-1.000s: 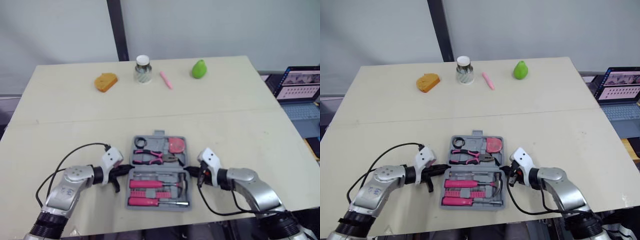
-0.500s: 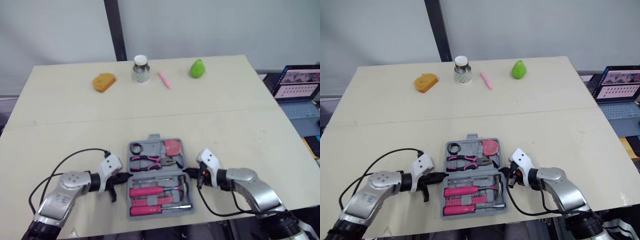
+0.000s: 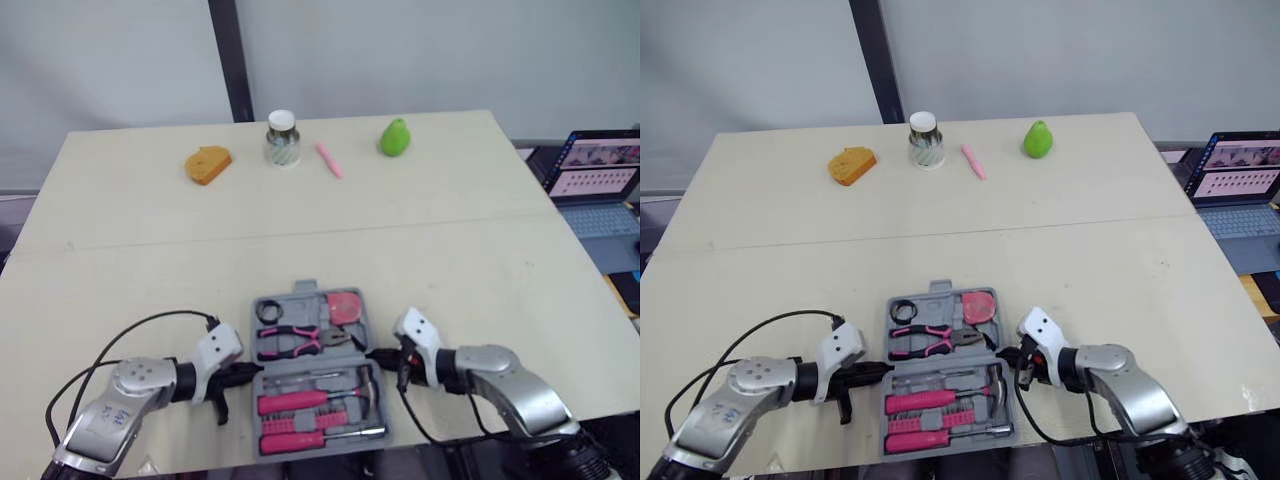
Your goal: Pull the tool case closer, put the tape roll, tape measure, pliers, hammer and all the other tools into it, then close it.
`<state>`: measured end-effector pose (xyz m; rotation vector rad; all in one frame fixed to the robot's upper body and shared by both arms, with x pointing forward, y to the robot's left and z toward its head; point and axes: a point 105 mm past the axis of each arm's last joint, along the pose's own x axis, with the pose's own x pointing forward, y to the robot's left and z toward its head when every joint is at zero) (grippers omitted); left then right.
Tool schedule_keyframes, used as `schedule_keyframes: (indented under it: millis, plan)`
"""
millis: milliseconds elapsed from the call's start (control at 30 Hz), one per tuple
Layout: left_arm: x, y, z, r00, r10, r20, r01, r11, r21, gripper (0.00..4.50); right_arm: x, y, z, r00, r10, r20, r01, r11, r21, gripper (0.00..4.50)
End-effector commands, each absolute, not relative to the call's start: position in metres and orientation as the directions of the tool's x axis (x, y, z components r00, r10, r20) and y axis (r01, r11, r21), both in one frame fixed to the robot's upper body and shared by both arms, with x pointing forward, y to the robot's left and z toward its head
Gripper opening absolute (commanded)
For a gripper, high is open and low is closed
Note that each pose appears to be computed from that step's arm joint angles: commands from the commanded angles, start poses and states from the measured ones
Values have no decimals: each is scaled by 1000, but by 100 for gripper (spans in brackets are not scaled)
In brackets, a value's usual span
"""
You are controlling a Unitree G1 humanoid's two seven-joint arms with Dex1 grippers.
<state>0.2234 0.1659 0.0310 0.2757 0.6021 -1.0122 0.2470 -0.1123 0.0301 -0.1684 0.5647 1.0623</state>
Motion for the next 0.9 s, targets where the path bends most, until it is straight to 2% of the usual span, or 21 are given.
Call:
schedule_keyframes:
  millis: [33, 300, 500, 667, 733, 833, 900]
  plan:
    - [215, 156, 28, 341, -736, -585, 874, 477, -91, 0, 235, -97, 32, 290, 824, -486, -891, 417, 177, 4]
    - [217, 157, 28, 344, -732, -588, 873, 479, -86, 0, 239, -104, 30, 317, 805, -502, -883, 444, 154, 4]
    - [222, 192, 37, 419, -669, -614, 835, 549, -29, 0, 250, -135, 44, 378, 770, -514, -856, 502, 122, 4]
    - [218, 188, 69, 409, -740, -534, 860, 509, -47, 0, 262, -157, 65, 413, 771, -484, -820, 547, 172, 4]
    - [207, 173, 69, 340, -779, -527, 893, 444, -79, 0, 271, -159, 73, 429, 783, -451, -784, 570, 245, 4]
    - [184, 150, 57, 208, -809, -550, 928, 340, -149, 0, 285, -159, 78, 436, 793, -425, -714, 592, 373, 90]
    - [173, 143, 46, 156, -802, -577, 935, 308, -176, 0, 292, -156, 80, 440, 795, -418, -667, 601, 441, 188]
